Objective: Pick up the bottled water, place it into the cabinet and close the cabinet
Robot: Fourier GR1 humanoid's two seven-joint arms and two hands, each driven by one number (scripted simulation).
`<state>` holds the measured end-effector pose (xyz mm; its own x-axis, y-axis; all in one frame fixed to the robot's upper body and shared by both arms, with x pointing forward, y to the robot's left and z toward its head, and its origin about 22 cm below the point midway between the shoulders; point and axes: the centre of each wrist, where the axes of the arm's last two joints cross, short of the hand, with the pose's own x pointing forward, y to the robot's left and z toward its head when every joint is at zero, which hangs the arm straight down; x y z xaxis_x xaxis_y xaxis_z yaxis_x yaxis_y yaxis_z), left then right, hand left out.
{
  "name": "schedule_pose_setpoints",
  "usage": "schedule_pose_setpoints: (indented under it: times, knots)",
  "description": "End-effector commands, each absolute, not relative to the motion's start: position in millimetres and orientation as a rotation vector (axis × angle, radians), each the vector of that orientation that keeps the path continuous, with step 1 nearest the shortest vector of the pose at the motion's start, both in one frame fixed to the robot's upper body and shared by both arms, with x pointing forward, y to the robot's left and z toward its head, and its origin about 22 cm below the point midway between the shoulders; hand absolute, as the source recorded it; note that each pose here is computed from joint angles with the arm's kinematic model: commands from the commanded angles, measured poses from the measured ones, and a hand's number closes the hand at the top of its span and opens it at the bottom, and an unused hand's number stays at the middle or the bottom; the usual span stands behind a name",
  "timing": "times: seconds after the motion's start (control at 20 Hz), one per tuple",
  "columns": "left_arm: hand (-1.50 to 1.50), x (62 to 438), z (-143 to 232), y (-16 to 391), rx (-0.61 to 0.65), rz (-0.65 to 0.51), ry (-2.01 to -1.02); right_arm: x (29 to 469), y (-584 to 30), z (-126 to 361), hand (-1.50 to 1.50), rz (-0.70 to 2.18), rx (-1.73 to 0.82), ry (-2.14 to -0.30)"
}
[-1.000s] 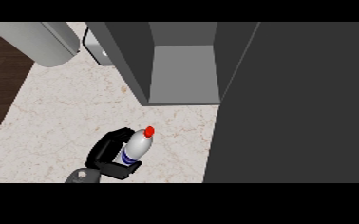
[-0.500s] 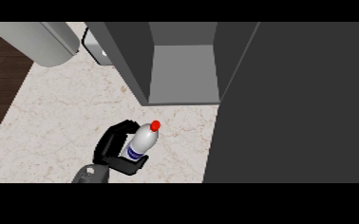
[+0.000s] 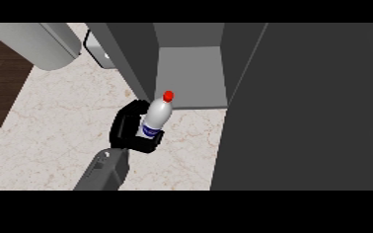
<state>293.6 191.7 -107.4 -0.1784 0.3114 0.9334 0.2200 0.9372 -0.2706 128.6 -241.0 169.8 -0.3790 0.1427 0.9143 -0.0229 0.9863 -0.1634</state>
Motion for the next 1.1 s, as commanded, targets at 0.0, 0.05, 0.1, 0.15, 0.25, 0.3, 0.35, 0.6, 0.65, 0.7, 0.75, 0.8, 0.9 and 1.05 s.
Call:
schedule_pose_setpoints:
  times: [0.0,0.05,0.1,0.15,0.25,0.3,0.35,0.6,0.65,0.7,0.75,0.8,0.9,1.05]
  knots:
    - [1.50,321,-82,174,-0.436,0.102,-1.750,112,-255,180,-1.50,0.109,0.000,-1.976]
    - [1.50,311,-79,158,-0.444,0.090,-1.769,125,-260,175,-1.50,0.111,0.025,-1.961]
    - [1.50,311,-83,158,-0.433,0.106,-1.754,111,-264,182,-1.50,0.117,0.012,-1.967]
    - [1.50,325,-69,145,-0.445,0.095,-1.767,119,-258,185,-1.50,0.120,0.029,-1.981]
    - [1.50,327,-61,144,-0.460,0.126,-1.741,124,-270,181,-1.50,0.081,0.009,-1.980]
    - [1.50,324,-51,136,-0.448,0.135,-1.735,115,-276,179,-1.50,0.093,-0.022,-1.955]
    - [1.50,328,-52,134,-0.436,0.120,-1.757,125,-284,169,-1.50,0.060,0.019,-1.978]
    - [1.50,339,-16,98,-0.422,0.110,-1.751,117,-286,172,-1.50,0.075,-0.005,-1.965]
    - [1.50,337,-18,93,-0.422,0.101,-1.764,123,-295,179,-1.50,0.112,0.001,-1.977]
    - [1.50,347,-18,99,-0.425,0.080,-1.756,118,-303,162,-1.50,0.076,-0.006,-1.973]
    - [1.50,345,-5,85,-0.438,0.090,-1.743,120,-299,171,-1.50,0.080,0.013,-1.974]
    - [1.50,355,2,80,-0.420,0.068,-1.774,134,-308,171,-1.50,0.059,0.005,-1.957]
    - [1.50,355,12,68,-0.395,0.084,-1.757,127,-314,177,-1.50,0.091,0.021,-1.981]
    - [1.50,363,11,65,-0.369,0.068,-1.776,123,-319,169,-1.50,0.069,0.012,-1.960]
